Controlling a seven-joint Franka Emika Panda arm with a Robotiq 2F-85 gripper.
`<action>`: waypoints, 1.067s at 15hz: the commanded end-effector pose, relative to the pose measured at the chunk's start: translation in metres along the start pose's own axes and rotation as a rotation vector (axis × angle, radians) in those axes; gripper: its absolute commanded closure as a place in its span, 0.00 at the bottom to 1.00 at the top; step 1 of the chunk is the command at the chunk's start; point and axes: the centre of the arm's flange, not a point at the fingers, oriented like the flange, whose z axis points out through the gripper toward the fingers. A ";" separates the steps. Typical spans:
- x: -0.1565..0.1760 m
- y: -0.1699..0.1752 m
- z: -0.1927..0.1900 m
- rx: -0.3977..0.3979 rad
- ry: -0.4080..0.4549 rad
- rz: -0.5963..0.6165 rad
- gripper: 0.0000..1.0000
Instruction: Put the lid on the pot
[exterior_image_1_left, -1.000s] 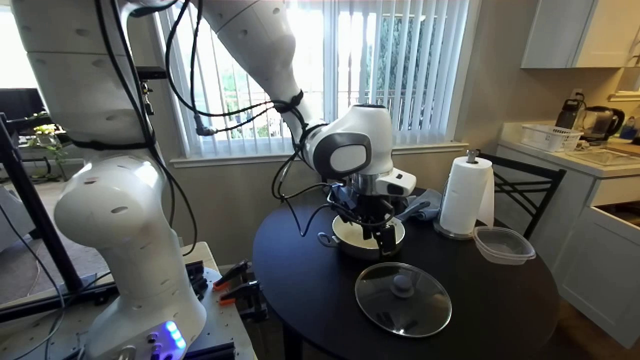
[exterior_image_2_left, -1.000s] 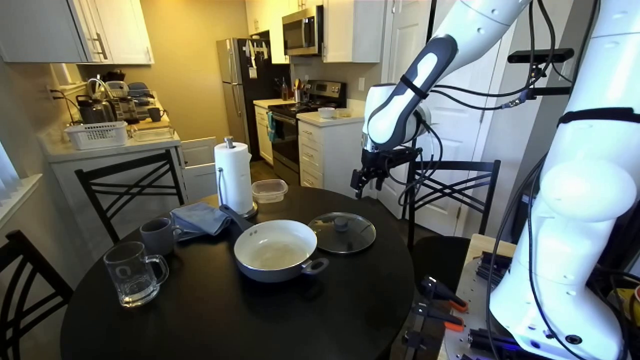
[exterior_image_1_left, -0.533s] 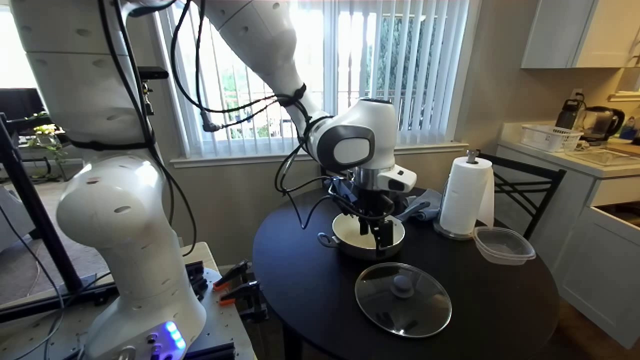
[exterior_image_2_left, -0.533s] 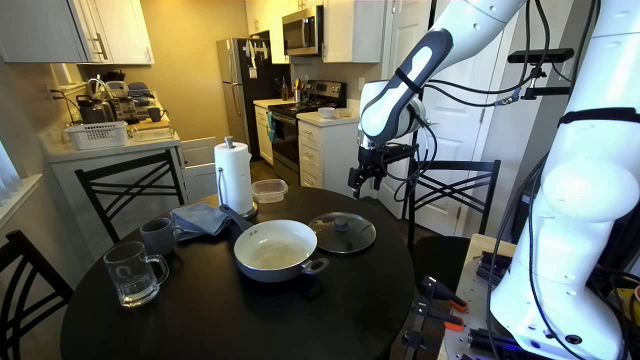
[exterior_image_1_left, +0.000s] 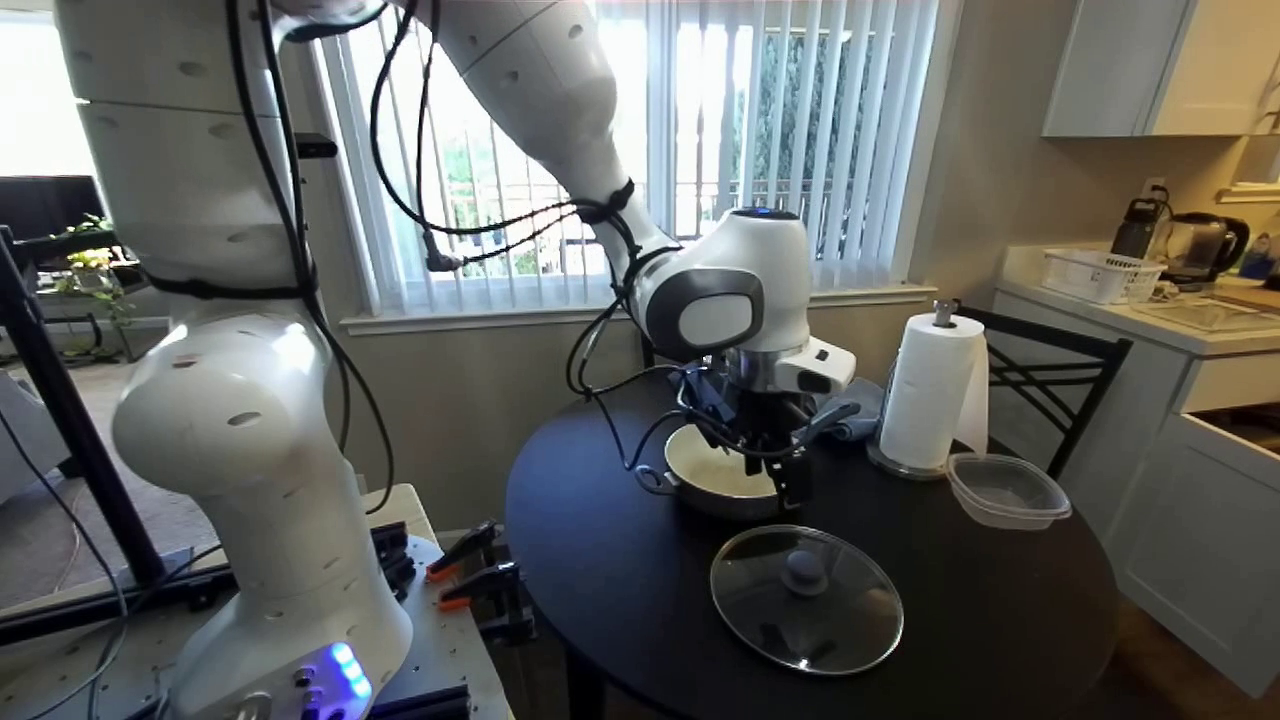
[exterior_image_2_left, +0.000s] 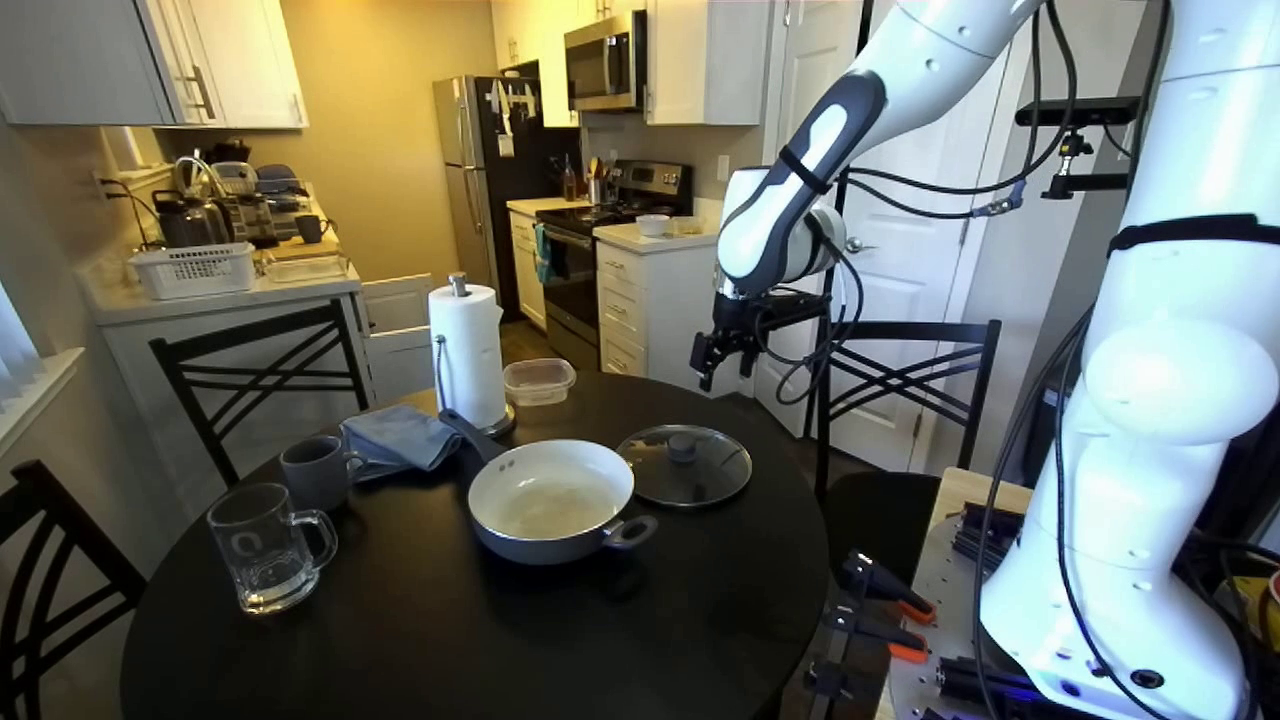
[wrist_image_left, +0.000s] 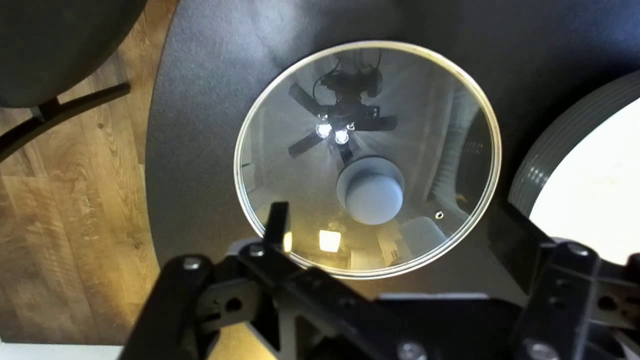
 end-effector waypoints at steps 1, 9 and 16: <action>0.044 0.021 0.053 0.058 0.033 -0.041 0.00; 0.097 0.004 0.143 0.035 -0.128 -0.141 0.00; 0.121 -0.013 0.160 0.008 -0.226 -0.204 0.00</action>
